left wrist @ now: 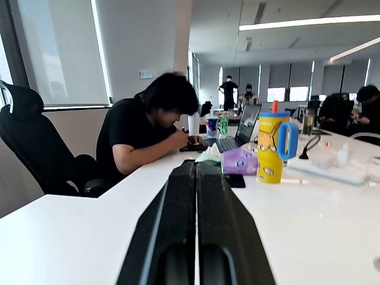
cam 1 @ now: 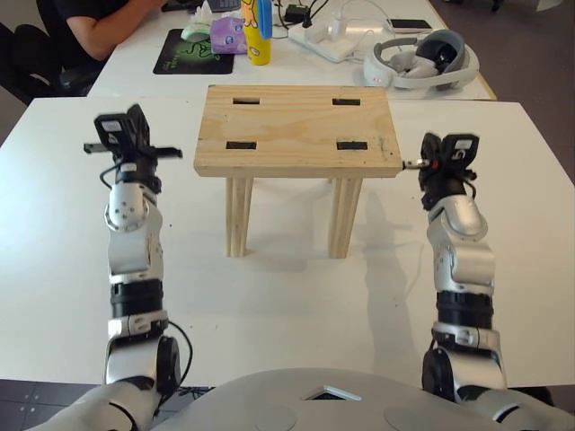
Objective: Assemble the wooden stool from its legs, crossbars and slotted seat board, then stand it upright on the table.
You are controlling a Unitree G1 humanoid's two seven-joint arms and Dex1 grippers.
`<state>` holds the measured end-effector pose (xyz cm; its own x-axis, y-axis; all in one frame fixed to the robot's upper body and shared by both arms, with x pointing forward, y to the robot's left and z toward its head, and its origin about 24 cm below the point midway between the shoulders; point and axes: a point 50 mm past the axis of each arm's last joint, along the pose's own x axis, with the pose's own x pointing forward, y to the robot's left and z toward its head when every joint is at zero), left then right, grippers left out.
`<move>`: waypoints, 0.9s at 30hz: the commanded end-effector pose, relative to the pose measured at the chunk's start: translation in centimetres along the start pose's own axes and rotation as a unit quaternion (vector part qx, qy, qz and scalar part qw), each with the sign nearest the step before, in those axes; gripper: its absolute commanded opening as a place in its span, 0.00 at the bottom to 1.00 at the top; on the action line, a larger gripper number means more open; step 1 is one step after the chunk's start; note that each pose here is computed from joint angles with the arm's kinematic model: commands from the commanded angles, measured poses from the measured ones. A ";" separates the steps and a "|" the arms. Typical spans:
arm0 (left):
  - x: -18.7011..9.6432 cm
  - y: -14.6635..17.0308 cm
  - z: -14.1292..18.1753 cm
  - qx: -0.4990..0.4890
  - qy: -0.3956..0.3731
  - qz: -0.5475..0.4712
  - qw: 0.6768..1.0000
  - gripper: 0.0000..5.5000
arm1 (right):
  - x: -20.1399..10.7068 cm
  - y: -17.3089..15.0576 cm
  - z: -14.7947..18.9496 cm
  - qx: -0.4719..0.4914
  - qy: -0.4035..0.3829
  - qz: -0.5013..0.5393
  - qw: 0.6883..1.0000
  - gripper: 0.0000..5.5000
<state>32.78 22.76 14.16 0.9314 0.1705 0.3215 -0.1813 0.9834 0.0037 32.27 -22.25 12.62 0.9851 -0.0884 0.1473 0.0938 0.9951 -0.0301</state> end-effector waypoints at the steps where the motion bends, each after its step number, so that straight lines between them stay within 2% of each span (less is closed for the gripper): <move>1: 2.2 0.1 0.5 0.008 -0.022 0.002 1.000 0.00 | 3.1 0.9 2.2 0.017 -0.048 0.002 0.999 0.00; 5: 3.8 -0.1 0.7 0.001 -0.029 0.000 1.000 0.00 | 4.4 1.9 3.2 -0.003 -0.073 0.028 0.997 0.00; 12: 5.1 -1.5 -1.2 0.012 0.044 -0.007 0.999 0.00 | 5.0 3.3 2.7 -0.006 -0.067 0.059 0.996 0.00; 14: 5.3 -1.8 -1.2 0.045 0.042 0.001 0.998 0.00 | 5.1 3.4 2.5 -0.010 -0.065 0.062 0.996 0.00; 18: 5.8 -2.4 -0.3 0.045 0.015 -0.001 0.999 0.00 | 4.8 3.6 1.7 -0.014 -0.052 0.076 0.996 0.00; 22: 6.1 -1.6 2.0 0.078 -0.044 0.002 0.996 0.00 | 2.8 3.4 0.1 -0.020 -0.029 0.094 0.995 0.00; 24: 6.0 -0.9 3.2 0.094 -0.072 0.000 0.993 0.00 | 0.5 2.8 -1.3 -0.025 -0.002 0.108 0.994 0.00; 27: 5.0 1.0 3.7 0.104 -0.069 -0.008 0.992 0.00 | -2.7 1.5 -2.6 -0.033 0.040 0.114 0.992 0.00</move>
<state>37.21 22.75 19.85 0.8706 0.1325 0.4738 -0.2389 0.9557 0.1717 32.18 -19.78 10.64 0.9854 0.1255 0.1154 -0.1131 0.9877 -0.1080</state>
